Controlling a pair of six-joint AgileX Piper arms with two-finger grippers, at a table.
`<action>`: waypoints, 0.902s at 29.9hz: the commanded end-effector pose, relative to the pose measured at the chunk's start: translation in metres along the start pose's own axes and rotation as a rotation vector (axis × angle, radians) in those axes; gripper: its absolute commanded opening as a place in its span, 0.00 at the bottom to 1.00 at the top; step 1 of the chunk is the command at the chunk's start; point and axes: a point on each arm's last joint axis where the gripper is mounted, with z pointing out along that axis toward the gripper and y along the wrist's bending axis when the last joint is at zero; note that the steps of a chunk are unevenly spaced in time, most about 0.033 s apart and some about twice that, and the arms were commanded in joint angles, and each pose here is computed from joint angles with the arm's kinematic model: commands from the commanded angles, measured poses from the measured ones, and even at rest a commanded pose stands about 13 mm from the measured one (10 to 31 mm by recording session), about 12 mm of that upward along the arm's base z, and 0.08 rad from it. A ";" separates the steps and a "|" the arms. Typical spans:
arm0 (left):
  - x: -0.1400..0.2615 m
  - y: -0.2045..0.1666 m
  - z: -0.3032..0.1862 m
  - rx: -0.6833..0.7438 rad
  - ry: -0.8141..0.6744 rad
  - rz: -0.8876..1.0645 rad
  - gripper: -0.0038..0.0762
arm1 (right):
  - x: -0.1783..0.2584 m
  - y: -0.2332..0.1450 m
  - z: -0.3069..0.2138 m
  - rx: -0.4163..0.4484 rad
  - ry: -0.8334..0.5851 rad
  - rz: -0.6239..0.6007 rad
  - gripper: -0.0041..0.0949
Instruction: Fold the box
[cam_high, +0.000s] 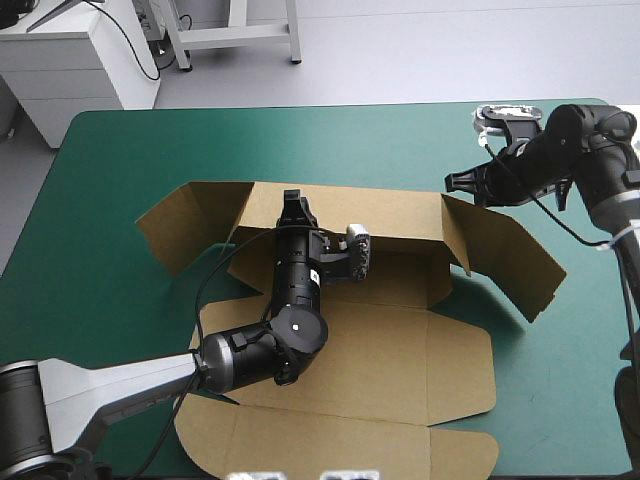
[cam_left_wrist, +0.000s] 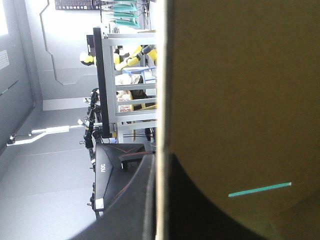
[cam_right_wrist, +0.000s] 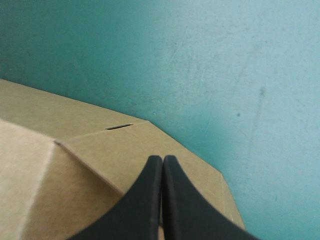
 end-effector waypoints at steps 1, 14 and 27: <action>0.004 0.025 -0.010 -0.097 -0.003 -0.043 0.04 | 0.003 0.006 -0.034 -0.030 -0.083 -0.023 0.02; 0.006 0.020 -0.010 -0.034 0.023 -0.083 0.04 | 0.029 0.003 -0.020 -0.031 0.005 -0.025 0.02; 0.003 0.022 -0.009 -0.059 -0.016 -0.059 0.04 | 0.072 0.004 -0.031 -0.042 0.011 -0.064 0.02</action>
